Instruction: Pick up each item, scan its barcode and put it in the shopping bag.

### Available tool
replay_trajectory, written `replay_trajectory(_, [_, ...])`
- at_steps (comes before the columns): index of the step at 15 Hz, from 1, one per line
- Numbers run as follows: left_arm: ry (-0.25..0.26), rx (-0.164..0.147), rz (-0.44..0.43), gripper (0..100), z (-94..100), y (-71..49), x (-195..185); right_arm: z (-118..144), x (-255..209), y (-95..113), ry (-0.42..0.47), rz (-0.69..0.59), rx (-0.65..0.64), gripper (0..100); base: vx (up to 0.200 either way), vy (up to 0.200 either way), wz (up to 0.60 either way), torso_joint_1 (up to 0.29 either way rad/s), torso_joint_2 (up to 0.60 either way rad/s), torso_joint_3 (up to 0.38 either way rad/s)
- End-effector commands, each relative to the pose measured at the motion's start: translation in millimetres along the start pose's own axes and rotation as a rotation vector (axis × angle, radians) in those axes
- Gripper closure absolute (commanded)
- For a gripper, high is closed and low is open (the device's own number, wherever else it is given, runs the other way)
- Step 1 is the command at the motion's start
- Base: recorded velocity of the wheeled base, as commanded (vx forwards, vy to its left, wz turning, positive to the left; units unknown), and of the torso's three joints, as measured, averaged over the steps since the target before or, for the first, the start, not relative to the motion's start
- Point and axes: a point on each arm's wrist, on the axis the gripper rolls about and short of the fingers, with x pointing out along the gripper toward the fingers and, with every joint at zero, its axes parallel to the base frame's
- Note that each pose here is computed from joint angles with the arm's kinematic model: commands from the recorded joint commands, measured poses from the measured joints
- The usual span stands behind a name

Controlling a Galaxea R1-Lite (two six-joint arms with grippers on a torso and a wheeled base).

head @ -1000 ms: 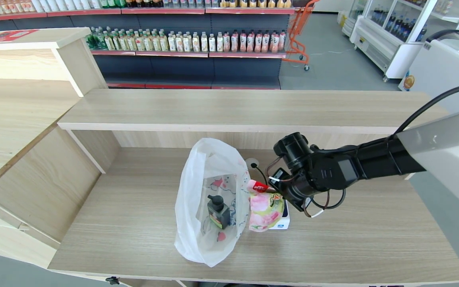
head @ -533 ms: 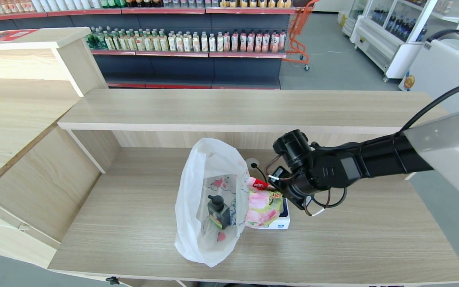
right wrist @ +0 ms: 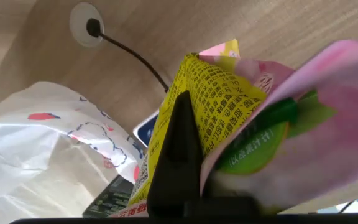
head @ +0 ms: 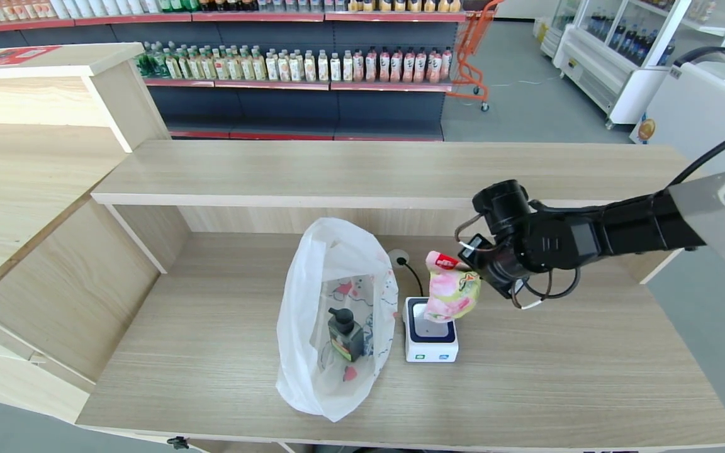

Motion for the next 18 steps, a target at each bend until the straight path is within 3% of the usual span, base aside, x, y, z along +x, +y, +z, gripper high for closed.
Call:
replay_trajectory(1, [0.001,0.001,0.000,0,0.0,0.0,0,26,-20,1,-0.005,0.077,0.039,100,0.000,0.000,0.00,0.000,0.00,0.000])
replay_trajectory(4, [0.001,-0.001,0.000,0,0.0,0.0,0,36,-77,7,0.041,0.234,-0.033,100,0.000,0.000,0.00,0.000,0.00,0.000])
replay_trajectory(7, [0.001,-0.001,0.000,0,0.0,0.0,0,30,-141,4,0.120,0.421,-0.152,100,0.000,0.000,0.00,0.000,0.00,0.000])
replay_trajectory(11, [0.000,0.001,0.000,0,0.0,0.0,0,10,-143,-17,0.099,0.543,-0.380,100,0.000,0.000,0.00,0.000,0.00,0.000])
replay_trajectory(15, [0.001,-0.001,0.000,0,0.0,0.0,0,4,-145,-18,0.111,0.550,-0.394,100,0.000,0.150,0.00,-0.003,0.00,0.003])
replay_trajectory(18, [0.001,-0.002,0.000,0,0.0,0.0,0,2,-141,-18,0.128,0.551,-0.396,100,0.000,0.000,0.00,0.000,0.00,0.000])
